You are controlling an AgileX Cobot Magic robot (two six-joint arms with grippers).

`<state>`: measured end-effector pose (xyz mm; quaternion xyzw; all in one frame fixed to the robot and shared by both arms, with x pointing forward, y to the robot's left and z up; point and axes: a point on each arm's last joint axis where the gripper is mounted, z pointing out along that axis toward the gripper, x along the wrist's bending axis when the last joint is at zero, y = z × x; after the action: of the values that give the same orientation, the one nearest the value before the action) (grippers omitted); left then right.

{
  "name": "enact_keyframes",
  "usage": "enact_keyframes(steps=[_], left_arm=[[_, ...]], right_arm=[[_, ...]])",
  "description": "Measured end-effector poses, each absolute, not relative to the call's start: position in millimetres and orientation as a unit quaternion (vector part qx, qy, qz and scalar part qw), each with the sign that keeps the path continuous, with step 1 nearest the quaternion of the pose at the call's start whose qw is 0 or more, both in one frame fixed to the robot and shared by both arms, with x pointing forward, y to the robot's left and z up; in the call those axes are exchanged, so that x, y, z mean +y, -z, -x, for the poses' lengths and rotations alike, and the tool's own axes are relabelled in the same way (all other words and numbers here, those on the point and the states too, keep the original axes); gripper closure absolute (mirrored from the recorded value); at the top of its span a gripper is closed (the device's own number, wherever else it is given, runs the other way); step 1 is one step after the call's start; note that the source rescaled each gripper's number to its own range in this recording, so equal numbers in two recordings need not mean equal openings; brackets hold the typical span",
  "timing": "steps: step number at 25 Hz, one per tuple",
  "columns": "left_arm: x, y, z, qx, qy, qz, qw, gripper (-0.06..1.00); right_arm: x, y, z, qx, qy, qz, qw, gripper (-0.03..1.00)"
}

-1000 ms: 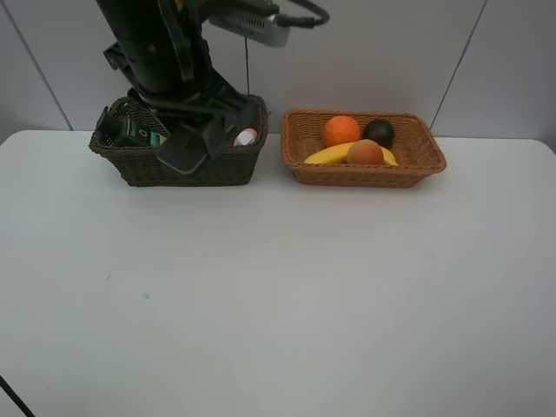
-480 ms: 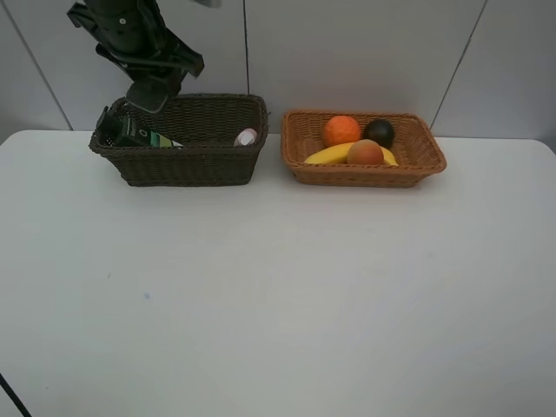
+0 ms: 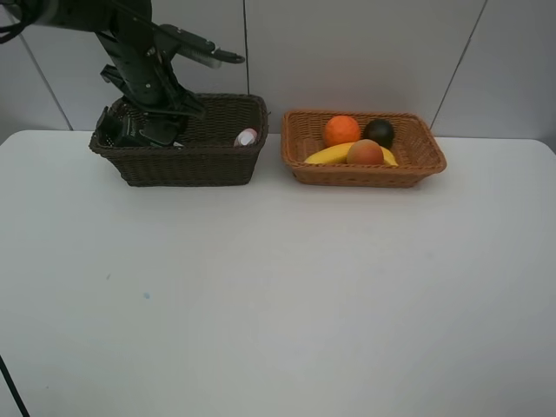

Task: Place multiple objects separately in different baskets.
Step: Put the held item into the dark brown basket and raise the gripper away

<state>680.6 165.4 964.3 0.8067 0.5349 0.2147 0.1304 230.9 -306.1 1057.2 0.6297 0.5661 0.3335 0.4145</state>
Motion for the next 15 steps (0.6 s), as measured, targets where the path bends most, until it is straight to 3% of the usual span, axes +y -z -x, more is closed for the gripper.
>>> enact_keyframes(steps=[15], left_arm=[[162.6, -953.6, -685.3, 0.531, -0.216, -0.807, 0.141, 0.63]], right_arm=[[-306.1, -1057.2, -230.9, 0.566, -0.333, -0.63, 0.414, -0.01]])
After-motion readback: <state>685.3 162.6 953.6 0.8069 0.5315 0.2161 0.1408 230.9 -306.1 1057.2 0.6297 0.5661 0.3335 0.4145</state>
